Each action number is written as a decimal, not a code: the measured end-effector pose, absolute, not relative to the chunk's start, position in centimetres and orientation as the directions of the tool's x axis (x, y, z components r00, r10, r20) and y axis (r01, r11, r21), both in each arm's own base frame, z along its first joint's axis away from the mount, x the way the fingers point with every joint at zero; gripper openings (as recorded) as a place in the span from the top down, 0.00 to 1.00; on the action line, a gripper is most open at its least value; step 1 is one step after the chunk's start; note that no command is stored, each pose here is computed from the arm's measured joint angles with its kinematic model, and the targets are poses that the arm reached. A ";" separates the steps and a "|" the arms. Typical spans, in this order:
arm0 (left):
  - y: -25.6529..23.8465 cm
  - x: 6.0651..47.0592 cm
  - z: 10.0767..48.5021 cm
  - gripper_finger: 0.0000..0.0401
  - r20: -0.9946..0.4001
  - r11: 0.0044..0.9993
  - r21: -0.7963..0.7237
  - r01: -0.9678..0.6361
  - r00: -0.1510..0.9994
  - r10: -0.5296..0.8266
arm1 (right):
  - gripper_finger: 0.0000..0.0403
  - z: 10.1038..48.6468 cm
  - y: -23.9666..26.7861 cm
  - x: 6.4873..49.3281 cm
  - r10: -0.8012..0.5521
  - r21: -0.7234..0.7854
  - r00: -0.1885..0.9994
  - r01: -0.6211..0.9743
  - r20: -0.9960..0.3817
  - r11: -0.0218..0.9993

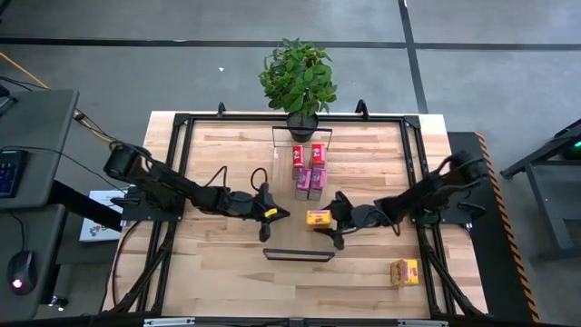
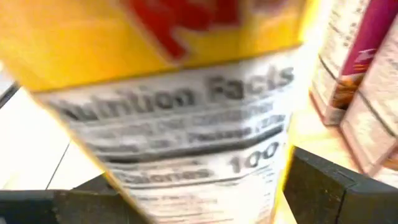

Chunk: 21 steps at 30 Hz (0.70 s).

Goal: Stack cereal on shelf
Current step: Put the left yellow cereal box on the shelf

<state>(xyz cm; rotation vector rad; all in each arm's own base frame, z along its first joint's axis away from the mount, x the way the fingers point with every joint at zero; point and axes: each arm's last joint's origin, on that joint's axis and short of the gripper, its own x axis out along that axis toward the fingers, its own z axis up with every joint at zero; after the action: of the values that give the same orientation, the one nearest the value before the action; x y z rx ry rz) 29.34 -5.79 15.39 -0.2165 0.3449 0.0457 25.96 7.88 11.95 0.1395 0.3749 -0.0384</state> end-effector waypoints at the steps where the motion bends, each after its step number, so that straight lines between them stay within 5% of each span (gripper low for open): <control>1: -5.7 29.1 15.8 1.00 -0.352 0.978 -0.188 -0.089 0.936 0.017 | 0.31 12.3 7.8 25.8 -0.013 0.128 0.926 0.066 -0.378 0.990; 16: -4.9 27.4 17.7 1.00 -0.401 0.975 -0.080 -0.205 0.902 0.157 | 0.32 16.4 6.6 21.9 0.004 0.170 0.849 0.102 -0.529 0.980; 21: -4.9 27.3 17.4 1.00 -0.424 0.976 -0.069 -0.208 0.891 0.160 | 0.47 16.3 7.1 21.0 0.072 0.208 0.804 0.065 -0.590 0.976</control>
<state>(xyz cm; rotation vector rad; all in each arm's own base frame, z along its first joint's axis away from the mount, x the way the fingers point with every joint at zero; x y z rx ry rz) 27.31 -4.92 17.40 -0.1134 0.4302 0.1917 20.98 7.10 16.33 0.2236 0.6380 0.0034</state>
